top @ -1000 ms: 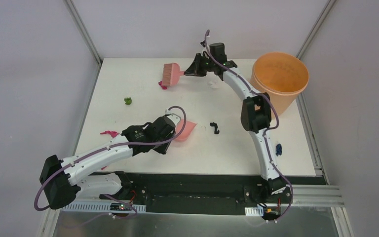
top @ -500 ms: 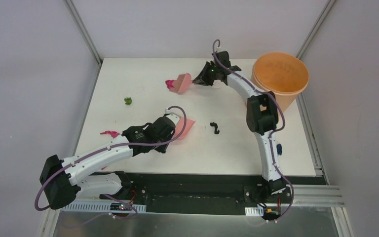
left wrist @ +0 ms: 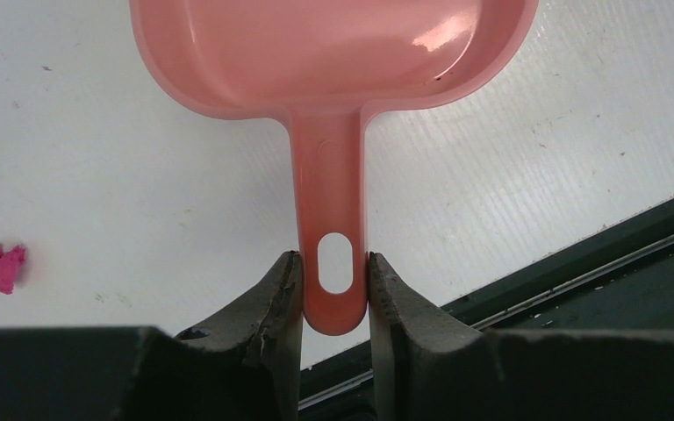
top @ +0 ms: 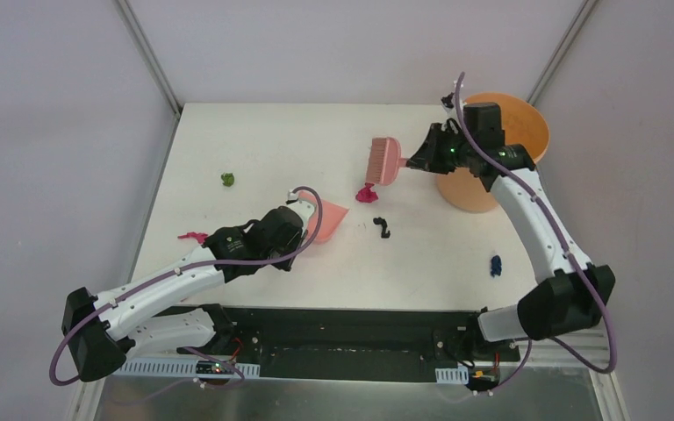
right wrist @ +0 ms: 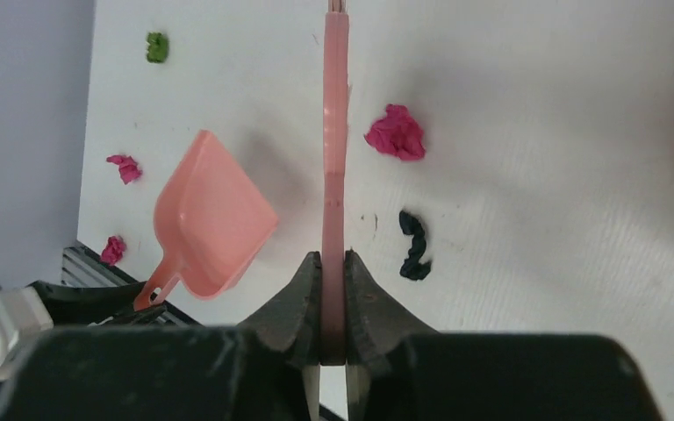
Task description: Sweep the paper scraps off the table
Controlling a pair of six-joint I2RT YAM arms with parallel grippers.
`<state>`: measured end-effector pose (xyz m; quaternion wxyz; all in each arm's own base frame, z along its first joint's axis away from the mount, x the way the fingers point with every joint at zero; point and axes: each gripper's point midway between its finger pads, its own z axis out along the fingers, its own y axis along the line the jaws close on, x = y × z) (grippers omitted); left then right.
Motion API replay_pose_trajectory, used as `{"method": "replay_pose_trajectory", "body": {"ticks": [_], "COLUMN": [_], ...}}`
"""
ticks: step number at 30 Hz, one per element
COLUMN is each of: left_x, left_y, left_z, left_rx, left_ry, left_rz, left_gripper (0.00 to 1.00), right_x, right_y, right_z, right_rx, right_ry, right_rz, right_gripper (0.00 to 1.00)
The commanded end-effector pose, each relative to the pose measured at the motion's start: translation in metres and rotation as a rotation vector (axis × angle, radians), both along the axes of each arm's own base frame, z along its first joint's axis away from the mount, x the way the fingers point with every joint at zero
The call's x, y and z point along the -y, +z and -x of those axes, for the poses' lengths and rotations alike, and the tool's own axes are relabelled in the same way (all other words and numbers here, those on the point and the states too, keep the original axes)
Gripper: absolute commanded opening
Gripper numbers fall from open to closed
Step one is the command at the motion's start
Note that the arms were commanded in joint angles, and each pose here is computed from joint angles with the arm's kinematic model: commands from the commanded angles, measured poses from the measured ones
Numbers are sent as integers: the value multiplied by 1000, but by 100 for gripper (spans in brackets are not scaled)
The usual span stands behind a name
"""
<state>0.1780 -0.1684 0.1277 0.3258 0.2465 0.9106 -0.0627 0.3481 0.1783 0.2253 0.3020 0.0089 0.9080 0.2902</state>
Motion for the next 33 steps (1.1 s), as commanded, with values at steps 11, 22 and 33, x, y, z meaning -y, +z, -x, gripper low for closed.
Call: {"method": "replay_pose_trajectory", "body": {"ticks": [11, 22, 33], "left_x": [16, 20, 22], "left_y": [13, 16, 16], "left_z": [3, 5, 3], "left_rx": [-26, -26, -33], "left_ry": [-54, -91, -103], "left_rz": [58, 79, 59], "left_gripper": [0, 0, 0], "right_x": [-2, -15, -7], "right_y": [43, -36, -51], "right_z": [-141, -186, -36], "right_rx": [789, 737, 651], "right_ry": [604, 795, 1210], "right_rz": [831, 1032, 922], "right_gripper": [0, 0, 0]}}
